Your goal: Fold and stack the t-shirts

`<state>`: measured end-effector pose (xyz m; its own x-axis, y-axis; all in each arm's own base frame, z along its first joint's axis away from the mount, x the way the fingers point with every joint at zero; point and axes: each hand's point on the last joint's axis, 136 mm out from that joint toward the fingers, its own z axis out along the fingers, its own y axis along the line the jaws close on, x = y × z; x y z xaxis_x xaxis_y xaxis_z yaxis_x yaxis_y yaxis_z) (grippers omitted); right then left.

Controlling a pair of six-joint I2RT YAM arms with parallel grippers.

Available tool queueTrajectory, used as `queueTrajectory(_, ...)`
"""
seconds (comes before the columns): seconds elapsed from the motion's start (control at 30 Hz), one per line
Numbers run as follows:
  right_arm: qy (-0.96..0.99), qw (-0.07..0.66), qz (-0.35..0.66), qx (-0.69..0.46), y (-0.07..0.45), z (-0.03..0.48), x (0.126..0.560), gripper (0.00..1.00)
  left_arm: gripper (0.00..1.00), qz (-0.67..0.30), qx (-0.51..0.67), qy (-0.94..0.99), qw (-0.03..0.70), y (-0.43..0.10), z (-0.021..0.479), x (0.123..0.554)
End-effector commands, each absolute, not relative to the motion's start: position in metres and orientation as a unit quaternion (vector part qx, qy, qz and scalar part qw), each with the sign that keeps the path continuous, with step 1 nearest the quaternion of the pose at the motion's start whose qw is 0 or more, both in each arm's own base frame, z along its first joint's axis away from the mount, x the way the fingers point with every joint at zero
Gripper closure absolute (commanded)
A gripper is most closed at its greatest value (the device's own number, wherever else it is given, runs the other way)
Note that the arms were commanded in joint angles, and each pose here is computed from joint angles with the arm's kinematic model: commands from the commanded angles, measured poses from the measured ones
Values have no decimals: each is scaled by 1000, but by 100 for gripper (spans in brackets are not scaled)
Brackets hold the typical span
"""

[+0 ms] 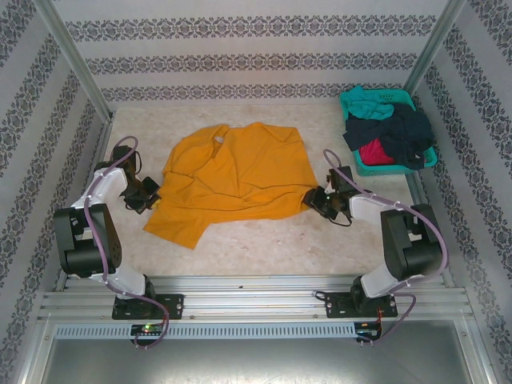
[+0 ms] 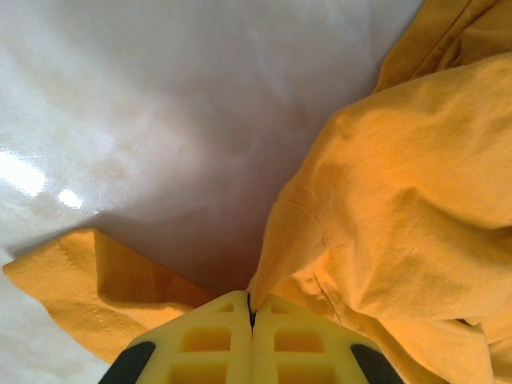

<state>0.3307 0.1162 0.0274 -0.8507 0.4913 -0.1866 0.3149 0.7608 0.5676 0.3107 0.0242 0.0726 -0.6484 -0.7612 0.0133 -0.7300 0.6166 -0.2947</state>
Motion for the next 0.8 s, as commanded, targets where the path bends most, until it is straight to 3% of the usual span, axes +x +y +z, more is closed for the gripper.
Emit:
queueTrajectory(0.0,920,173,285,207,124,37,347,76,100,-143,-419,894,63,27,75,310)
queueTrajectory(0.07,923,170,266,218,118,37,340,95,100,-141,-419,895,64,28,77,311)
queueTrajectory(0.1,925,174,252,224,112,40,335,100,100,-141,-418,895,65,28,78,311)
queueTrajectory(0.27,937,175,165,254,81,58,287,100,100,-140,-417,895,66,28,80,311)
queueTrajectory(0.43,945,78,64,311,50,56,206,100,100,-135,-410,900,57,28,78,308)
queueTrajectory(0.47,944,75,62,316,49,57,199,92,100,-134,-410,901,56,28,77,308)
queueTrajectory(0.53,941,93,83,314,52,61,200,55,100,-134,-409,901,55,28,77,308)
queueTrajectory(0.6,935,121,107,316,55,67,208,34,100,-135,-410,901,52,28,76,308)
queueTrajectory(0.67,925,139,125,330,55,70,217,27,100,-134,-409,901,51,28,75,307)
queueTrajectory(0.77,913,128,146,359,55,64,222,26,100,-129,-406,904,48,29,75,304)
